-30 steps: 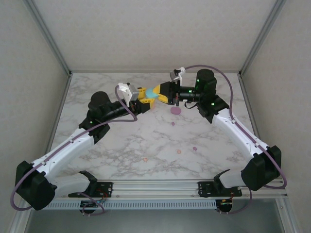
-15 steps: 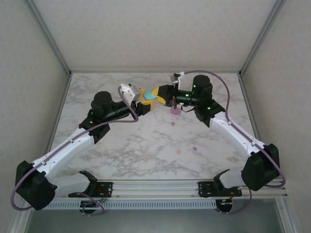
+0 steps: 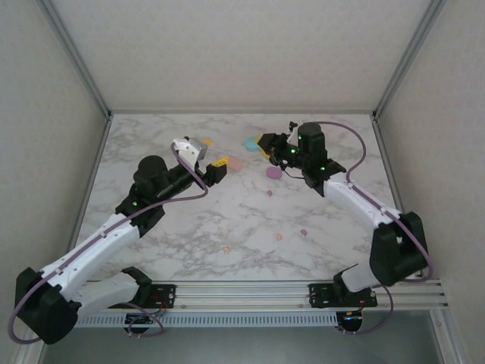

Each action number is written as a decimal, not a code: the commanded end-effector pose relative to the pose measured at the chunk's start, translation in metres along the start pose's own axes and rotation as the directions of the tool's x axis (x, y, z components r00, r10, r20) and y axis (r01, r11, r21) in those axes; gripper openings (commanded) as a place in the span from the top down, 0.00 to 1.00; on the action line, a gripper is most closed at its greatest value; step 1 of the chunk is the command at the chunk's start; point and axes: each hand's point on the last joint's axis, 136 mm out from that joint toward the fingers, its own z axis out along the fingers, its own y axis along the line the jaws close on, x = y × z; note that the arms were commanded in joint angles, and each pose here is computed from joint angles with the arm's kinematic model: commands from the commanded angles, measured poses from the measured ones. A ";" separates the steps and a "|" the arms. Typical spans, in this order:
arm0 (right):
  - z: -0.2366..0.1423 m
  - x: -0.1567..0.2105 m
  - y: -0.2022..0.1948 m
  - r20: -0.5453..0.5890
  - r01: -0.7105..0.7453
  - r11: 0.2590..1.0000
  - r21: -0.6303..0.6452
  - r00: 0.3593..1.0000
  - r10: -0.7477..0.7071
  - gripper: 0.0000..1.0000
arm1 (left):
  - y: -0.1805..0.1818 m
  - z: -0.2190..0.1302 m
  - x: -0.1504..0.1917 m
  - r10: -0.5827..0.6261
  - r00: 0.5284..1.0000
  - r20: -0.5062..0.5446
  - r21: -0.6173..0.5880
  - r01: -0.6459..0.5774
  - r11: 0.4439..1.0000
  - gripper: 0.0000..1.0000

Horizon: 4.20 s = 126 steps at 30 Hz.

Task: Insert the wireless bluetooth earbuds into the charging case

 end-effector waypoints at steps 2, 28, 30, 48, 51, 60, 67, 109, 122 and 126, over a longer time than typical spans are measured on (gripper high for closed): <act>0.036 -0.026 -0.067 0.000 0.017 0.978 0.206 1.000 -0.018 0.90 | 0.027 -0.024 -0.022 -0.039 0.998 0.056 -0.167 0.048 0.985 0.23; 0.148 -0.050 -0.182 -0.260 0.136 0.871 0.472 0.966 -0.010 0.78 | 0.056 -0.059 -0.027 -0.147 0.989 -0.008 -0.339 0.136 0.931 0.00; 0.143 -0.052 -0.183 -0.264 0.157 0.857 0.491 0.964 -0.026 0.71 | 0.055 -0.058 -0.027 -0.149 0.989 -0.009 -0.331 0.138 0.933 0.00; 0.074 -0.074 -0.148 -0.408 0.534 0.649 0.542 0.842 -0.352 0.43 | 0.052 -0.054 -0.024 -0.164 0.986 -0.016 -0.311 0.151 0.938 0.00; 0.064 -0.071 -0.141 -0.472 0.679 0.578 0.453 0.733 -0.490 0.42 | 0.053 -0.055 -0.023 -0.161 0.987 -0.013 -0.316 0.149 0.937 0.00; 0.043 -0.038 -0.168 -0.695 0.942 0.319 0.101 0.296 -0.655 0.39 | 0.051 -0.051 -0.023 -0.170 0.985 -0.015 -0.296 0.158 0.942 0.00; 0.029 -0.035 -0.192 -0.740 0.986 0.164 -0.032 0.087 -0.667 0.37 | 0.050 -0.055 -0.022 -0.165 0.986 -0.025 -0.297 0.150 0.943 0.00; 0.031 -0.017 -0.158 -0.670 0.977 0.178 -0.122 0.051 -0.740 0.34 | 0.050 -0.047 -0.017 -0.181 0.983 -0.041 -0.291 0.162 0.943 0.00; 0.030 -0.017 -0.201 -0.725 0.955 0.101 -0.280 -0.142 -0.674 0.27 | 0.051 -0.052 -0.016 -0.172 0.984 -0.047 -0.300 0.150 0.942 0.00; 0.035 -0.012 -0.203 -0.719 0.941 0.128 -0.313 -0.146 -0.680 0.28 | 0.051 -0.050 -0.016 -0.172 0.984 -0.047 -0.299 0.151 0.942 0.00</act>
